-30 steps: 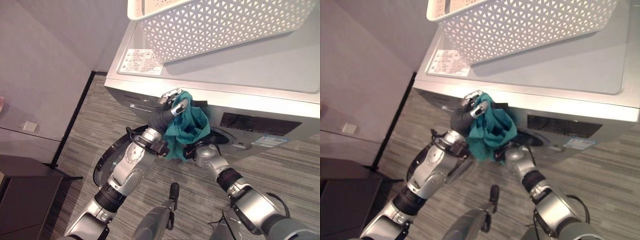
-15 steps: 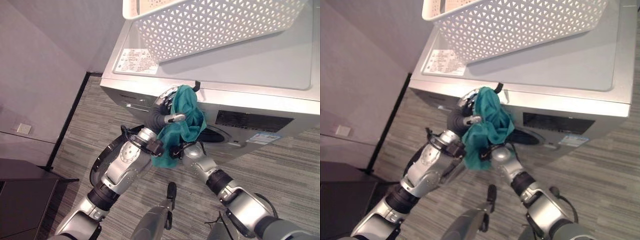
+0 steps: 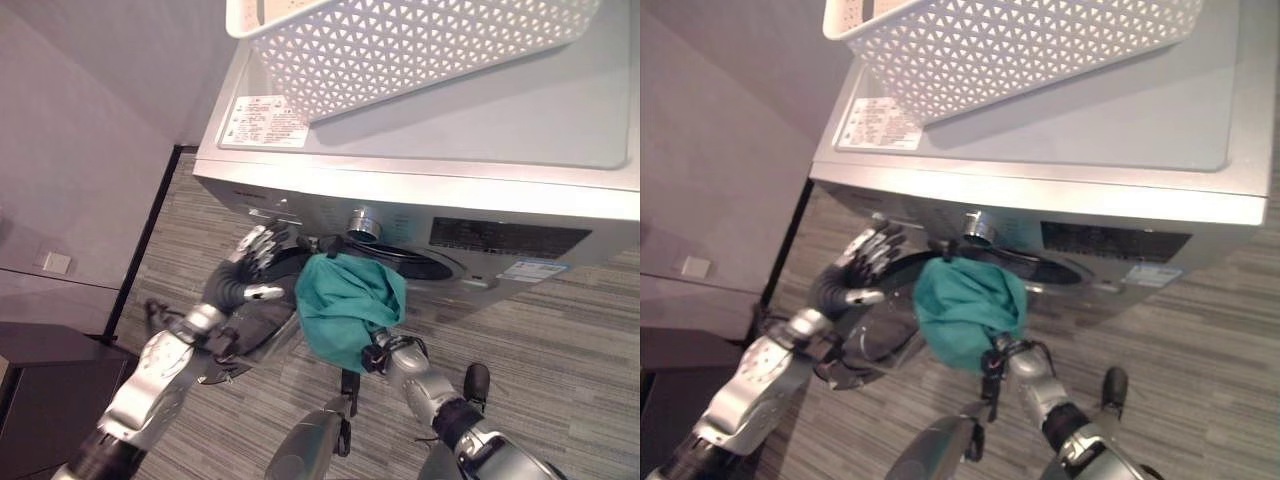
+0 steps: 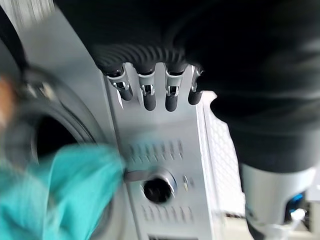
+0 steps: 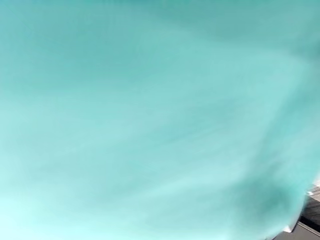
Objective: Grab the laundry basket,head to the washer,open it,put in the laundry and shut it.
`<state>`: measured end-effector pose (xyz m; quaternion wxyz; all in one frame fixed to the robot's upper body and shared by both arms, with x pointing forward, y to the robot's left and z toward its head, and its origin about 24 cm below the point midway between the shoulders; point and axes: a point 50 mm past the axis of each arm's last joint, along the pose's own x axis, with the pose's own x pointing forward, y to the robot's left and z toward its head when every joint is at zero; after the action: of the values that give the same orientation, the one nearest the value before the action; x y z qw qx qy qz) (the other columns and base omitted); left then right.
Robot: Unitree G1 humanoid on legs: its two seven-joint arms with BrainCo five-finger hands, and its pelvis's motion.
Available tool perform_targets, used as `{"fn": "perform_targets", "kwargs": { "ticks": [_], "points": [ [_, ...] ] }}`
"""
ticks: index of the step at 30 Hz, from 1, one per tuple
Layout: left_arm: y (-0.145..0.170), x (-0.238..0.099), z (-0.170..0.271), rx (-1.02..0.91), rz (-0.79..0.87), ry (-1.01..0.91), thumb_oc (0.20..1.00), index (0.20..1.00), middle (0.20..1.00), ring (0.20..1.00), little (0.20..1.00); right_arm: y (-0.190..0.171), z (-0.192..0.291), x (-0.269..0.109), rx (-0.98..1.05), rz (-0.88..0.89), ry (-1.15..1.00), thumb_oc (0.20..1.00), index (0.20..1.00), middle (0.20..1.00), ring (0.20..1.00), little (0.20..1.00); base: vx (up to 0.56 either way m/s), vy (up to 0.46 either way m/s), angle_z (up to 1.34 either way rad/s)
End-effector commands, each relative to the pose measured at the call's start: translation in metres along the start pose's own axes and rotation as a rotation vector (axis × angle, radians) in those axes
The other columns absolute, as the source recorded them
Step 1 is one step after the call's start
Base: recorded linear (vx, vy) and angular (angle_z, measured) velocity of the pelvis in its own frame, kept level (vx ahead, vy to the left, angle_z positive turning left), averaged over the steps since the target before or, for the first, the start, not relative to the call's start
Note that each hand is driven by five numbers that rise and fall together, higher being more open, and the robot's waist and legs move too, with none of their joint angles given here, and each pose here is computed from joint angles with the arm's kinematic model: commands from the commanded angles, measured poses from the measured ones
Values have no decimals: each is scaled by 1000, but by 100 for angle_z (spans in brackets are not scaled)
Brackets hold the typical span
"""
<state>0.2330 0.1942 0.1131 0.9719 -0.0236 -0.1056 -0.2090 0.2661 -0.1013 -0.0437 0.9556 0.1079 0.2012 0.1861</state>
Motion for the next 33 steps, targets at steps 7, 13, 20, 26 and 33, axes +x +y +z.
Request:
{"fn": "perform_targets", "kwargs": {
  "ticks": [7, 13, 20, 26, 33],
  "points": [
    [10, -26, 18, 89, 45, -80, 1000, 1000, 1000, 1000, 1000, 15, 22, 2, 101, 95, -148, 200, 200, 200, 200, 200, -15, -17, -1],
    [11, -44, 2, 43, 79, 11, 1000, 1000, 1000, 1000, 1000, 6, 42, 6, 141, 27, -244, 200, 200, 200, 200, 200, -42, -7, 0],
    [3, -47, -13, -17, 93, 41, 1000, 1000, 1000, 1000, 1000, -16, 109, 19, 191, -134, -471, 200, 200, 200, 200, 200, -41, -15, 5],
    [1, -50, -29, -25, 93, 114, 1000, 1000, 1000, 1000, 1000, -41, 189, 14, 242, -255, -710, 200, 200, 200, 200, 200, -24, -16, 18],
    [-4, -41, -33, -40, 49, 130, 1000, 1000, 1000, 1000, 1000, -58, 256, -4, 240, -314, -885, 200, 200, 200, 200, 200, -13, -31, 9]
  ]
}}
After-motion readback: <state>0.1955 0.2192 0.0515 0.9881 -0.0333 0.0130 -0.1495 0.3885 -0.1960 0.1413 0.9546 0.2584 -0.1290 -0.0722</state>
